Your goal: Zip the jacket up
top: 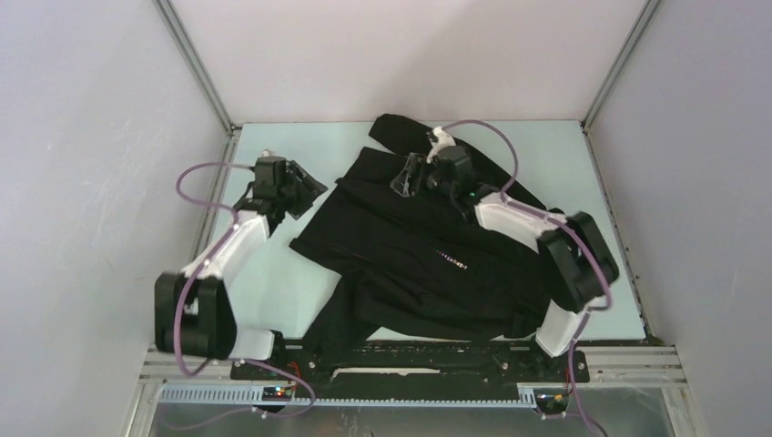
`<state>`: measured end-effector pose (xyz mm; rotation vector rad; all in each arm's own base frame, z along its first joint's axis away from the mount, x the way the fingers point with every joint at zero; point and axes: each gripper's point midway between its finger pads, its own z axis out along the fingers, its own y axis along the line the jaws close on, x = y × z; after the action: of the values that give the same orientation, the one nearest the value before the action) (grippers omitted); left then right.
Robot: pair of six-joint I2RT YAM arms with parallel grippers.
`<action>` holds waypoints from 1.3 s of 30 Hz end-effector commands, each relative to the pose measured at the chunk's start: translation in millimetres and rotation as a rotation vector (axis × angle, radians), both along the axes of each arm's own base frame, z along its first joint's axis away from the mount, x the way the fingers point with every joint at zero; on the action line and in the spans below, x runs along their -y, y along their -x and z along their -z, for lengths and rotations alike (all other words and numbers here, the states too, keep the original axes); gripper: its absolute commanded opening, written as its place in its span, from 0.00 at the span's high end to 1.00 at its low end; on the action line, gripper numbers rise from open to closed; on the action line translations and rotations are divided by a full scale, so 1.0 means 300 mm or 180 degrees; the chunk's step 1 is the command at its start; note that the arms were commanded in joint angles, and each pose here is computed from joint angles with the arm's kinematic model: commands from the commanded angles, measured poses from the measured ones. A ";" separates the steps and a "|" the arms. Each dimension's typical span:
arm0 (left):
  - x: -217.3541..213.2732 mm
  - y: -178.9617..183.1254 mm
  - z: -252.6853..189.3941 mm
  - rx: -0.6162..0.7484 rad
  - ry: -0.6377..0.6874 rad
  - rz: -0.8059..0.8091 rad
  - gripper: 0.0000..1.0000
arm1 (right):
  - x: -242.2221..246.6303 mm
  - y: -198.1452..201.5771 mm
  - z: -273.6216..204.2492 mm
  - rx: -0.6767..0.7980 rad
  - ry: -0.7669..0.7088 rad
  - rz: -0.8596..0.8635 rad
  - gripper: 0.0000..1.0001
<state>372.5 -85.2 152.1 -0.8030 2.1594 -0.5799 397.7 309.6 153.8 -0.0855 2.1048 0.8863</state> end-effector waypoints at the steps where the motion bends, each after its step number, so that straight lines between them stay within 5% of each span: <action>1: 0.043 -0.194 -0.082 0.0213 0.0279 -0.0138 0.39 | -0.162 -0.104 -0.122 0.0333 -0.0438 -0.0362 0.40; 11: -0.011 -0.303 0.073 0.0121 -0.0408 0.0131 0.47 | -0.334 -0.131 0.089 0.0146 -0.0073 -0.0906 0.52; 20: 0.038 -0.259 0.182 0.0293 0.0048 0.0144 0.47 | -0.277 -0.107 0.288 -0.0156 0.0694 -0.0837 0.32; 39: 0.158 -0.083 0.253 0.0018 0.0579 0.0162 0.43 | -0.179 0.011 0.303 -0.0075 0.1364 -0.0823 0.28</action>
<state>400.1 -121.5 50.9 -0.8708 2.2054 -0.7481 396.7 365.7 27.6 -0.5303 2.4032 0.6477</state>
